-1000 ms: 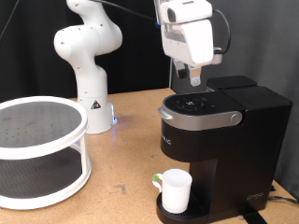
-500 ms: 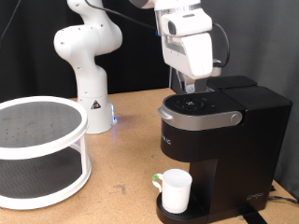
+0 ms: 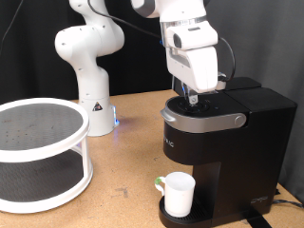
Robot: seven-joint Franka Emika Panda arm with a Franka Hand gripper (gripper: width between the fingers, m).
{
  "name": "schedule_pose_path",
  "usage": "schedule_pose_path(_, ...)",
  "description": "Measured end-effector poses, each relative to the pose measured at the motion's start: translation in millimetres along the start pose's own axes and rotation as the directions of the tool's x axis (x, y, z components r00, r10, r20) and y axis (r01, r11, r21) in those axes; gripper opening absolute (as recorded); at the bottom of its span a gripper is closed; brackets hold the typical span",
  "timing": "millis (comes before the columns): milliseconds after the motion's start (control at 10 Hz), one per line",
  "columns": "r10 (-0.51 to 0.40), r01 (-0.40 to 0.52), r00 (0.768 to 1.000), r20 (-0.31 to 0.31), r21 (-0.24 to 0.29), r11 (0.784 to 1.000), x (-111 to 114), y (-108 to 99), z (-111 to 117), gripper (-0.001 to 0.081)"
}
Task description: Make a cup of coffee with the keurig machine
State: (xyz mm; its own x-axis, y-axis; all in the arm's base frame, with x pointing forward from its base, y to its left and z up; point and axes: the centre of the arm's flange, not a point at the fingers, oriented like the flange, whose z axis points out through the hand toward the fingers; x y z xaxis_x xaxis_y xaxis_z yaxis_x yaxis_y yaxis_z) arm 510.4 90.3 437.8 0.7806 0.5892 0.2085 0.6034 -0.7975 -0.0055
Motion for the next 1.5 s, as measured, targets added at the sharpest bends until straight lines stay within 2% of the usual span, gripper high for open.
schedule_pose_path(600, -0.010, 0.010, 1.000, 0.002, 0.003, 1.000, -2.0, -9.1, 11.2, 0.0000)
schedule_pose_path(800, 0.008, -0.008, 1.000, 0.004, 0.019, 1.000, -1.7, -9.1, 11.7, 0.0000)
schedule_pose_path(1200, 0.071, -0.076, 0.996, 0.053, 0.100, 0.992, 3.8, -0.1, 13.8, 0.0000)
schedule_pose_path(1500, 0.105, -0.129, 0.985, 0.135, 0.182, 0.975, 10.7, 10.3, 16.0, 0.0000)
